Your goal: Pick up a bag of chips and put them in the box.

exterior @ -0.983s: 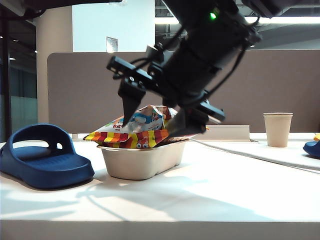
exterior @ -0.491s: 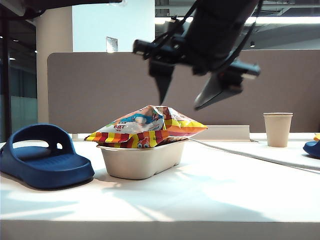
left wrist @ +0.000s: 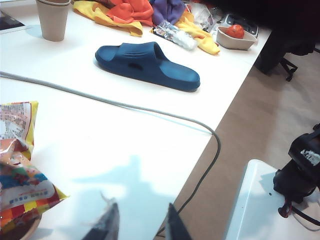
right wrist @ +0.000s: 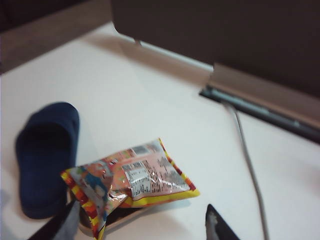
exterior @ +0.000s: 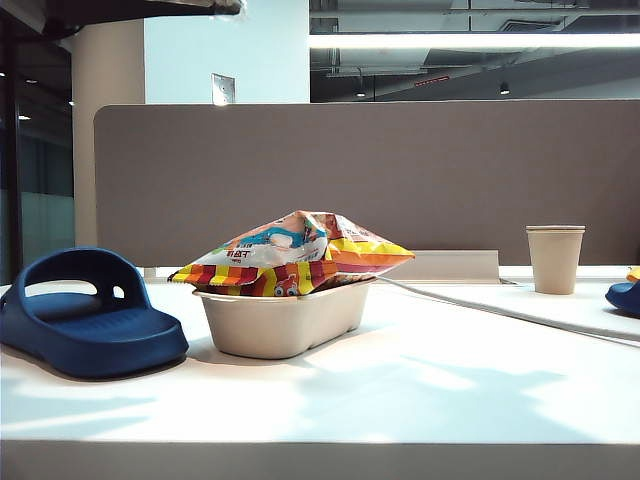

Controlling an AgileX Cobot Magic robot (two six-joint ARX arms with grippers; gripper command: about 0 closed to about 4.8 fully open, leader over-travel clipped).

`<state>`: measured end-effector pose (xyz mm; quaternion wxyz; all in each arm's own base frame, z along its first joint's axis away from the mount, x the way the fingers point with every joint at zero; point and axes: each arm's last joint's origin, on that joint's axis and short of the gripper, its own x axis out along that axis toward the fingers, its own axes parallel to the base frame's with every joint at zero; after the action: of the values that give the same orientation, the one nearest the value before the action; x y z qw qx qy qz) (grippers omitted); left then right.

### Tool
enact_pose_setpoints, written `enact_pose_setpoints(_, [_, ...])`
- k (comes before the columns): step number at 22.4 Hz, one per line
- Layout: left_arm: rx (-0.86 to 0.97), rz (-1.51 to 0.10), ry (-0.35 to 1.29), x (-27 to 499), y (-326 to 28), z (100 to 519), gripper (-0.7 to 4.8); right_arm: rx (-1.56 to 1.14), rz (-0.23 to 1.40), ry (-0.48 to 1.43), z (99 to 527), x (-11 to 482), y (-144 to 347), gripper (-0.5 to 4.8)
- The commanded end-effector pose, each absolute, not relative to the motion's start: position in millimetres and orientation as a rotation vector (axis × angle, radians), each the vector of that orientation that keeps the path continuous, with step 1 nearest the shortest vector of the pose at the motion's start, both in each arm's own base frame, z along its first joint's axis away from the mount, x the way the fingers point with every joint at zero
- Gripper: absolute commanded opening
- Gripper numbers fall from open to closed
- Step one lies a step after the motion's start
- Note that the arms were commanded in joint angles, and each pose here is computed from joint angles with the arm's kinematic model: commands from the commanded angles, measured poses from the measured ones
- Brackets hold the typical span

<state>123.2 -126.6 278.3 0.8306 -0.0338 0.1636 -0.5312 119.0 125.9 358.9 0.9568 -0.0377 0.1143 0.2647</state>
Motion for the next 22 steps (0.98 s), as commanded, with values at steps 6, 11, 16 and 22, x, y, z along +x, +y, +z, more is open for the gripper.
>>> enact_pose_setpoints(6, [-0.082, -1.077, 0.187, 113, -103, 299, 1.22, -0.054, 0.660, 0.075, 377, 45, 44, 3.05])
enact_pose_setpoints(11, [-0.092, -1.060, 0.151, 97, -87, 305, 1.22, -0.098, 0.754, 0.165, 359, 33, 34, 3.05])
enact_pose_setpoints(16, [-0.106, -1.057, 0.191, 82, -76, 303, 1.22, -0.083, 0.822, 0.182, 339, 31, 35, 3.04])
enact_pose_setpoints(22, [-0.097, -1.050, 0.259, 69, -66, 296, 1.22, -0.078, 0.855, 0.183, 310, 33, 39, 2.72])
